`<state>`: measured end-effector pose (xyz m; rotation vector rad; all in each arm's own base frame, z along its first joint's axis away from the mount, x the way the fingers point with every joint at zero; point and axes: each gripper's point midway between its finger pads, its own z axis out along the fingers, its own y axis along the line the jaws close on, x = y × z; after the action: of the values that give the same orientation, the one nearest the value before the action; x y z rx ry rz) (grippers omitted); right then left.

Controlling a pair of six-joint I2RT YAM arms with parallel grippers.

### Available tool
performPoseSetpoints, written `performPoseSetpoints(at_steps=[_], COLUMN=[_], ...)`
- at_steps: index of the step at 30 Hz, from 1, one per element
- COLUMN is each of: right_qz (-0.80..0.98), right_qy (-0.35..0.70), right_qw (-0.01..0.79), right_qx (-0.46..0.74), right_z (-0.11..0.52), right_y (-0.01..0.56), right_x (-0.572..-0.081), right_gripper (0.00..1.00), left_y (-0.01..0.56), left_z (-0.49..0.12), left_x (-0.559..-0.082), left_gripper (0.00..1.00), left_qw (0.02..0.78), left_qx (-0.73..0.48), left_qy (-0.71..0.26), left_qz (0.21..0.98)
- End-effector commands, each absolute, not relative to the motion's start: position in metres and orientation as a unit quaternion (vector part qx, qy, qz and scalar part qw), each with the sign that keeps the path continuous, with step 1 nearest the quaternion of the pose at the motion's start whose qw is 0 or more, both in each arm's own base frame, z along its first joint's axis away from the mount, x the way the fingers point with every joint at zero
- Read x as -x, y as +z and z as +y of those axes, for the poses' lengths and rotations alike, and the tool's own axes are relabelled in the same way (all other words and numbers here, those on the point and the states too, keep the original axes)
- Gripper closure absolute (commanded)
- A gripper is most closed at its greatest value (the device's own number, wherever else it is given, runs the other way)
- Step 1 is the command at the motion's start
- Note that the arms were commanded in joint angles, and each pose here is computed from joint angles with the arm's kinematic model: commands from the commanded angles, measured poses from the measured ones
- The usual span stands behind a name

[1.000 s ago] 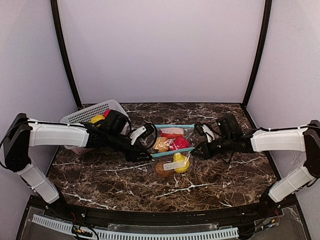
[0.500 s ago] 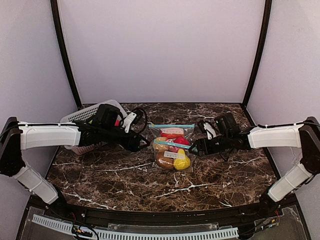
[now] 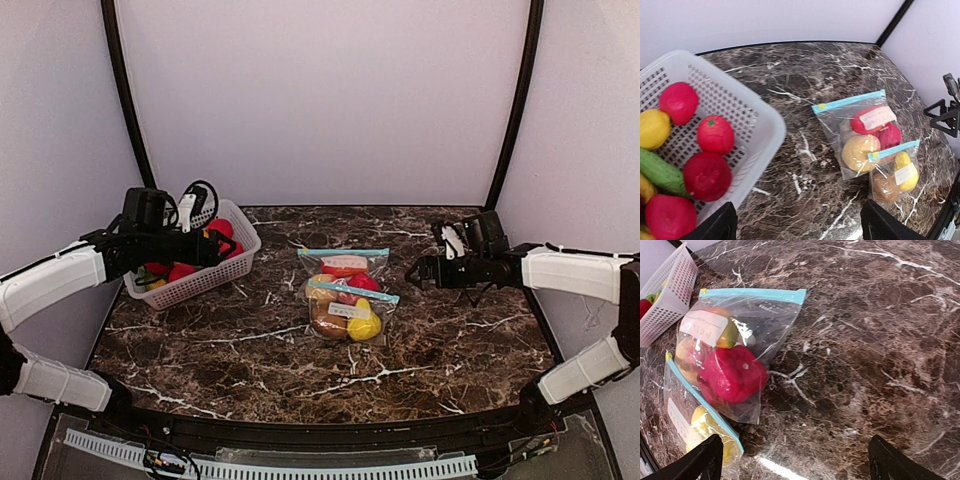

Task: Place the food in the zip-top bag and seal the zipper
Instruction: Place the zipper food storage bag at the center of the board, then reset both arms

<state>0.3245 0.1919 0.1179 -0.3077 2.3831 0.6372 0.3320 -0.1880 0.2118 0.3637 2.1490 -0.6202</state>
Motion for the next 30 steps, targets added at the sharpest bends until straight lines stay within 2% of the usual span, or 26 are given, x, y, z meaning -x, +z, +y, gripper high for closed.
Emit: performPoseSetpoints(at_steps=[1,7,15,20,23,30], right_qz=[0.912,0.910,0.880,0.840,0.821,0.816], right_qy=[0.225,0.222,0.156,0.145,0.140,0.132], right_qw=[0.332,0.349,0.448,0.523,0.553,0.563], right_qx=[0.085,0.015,-0.011,-0.003,-0.002,-0.001], right_z=[0.158,0.103,0.057,0.051,0.048,0.046], right_y=[0.125,0.137,0.184,0.216,0.226,0.229], right_x=[-0.331,-0.335,-0.326,-0.315,-0.309,-0.307], right_gripper=[0.02,0.01,0.01,0.02,0.01,0.01], left_y=[0.202,0.212,0.256,0.276,0.269,0.250], left_z=[-0.140,-0.075,-0.002,0.005,0.005,0.006], left_x=[-0.322,-0.316,-0.286,-0.265,-0.259,-0.250], left_gripper=[0.13,0.08,0.05,0.01,0.01,0.01], left_qw=[0.394,0.413,0.498,0.552,0.553,0.547], left_qx=[-0.093,-0.020,0.065,0.061,0.065,0.078], left_qy=[-0.225,-0.179,-0.019,-0.003,-0.005,-0.011], left_qz=[0.886,0.893,0.864,0.832,0.830,0.834])
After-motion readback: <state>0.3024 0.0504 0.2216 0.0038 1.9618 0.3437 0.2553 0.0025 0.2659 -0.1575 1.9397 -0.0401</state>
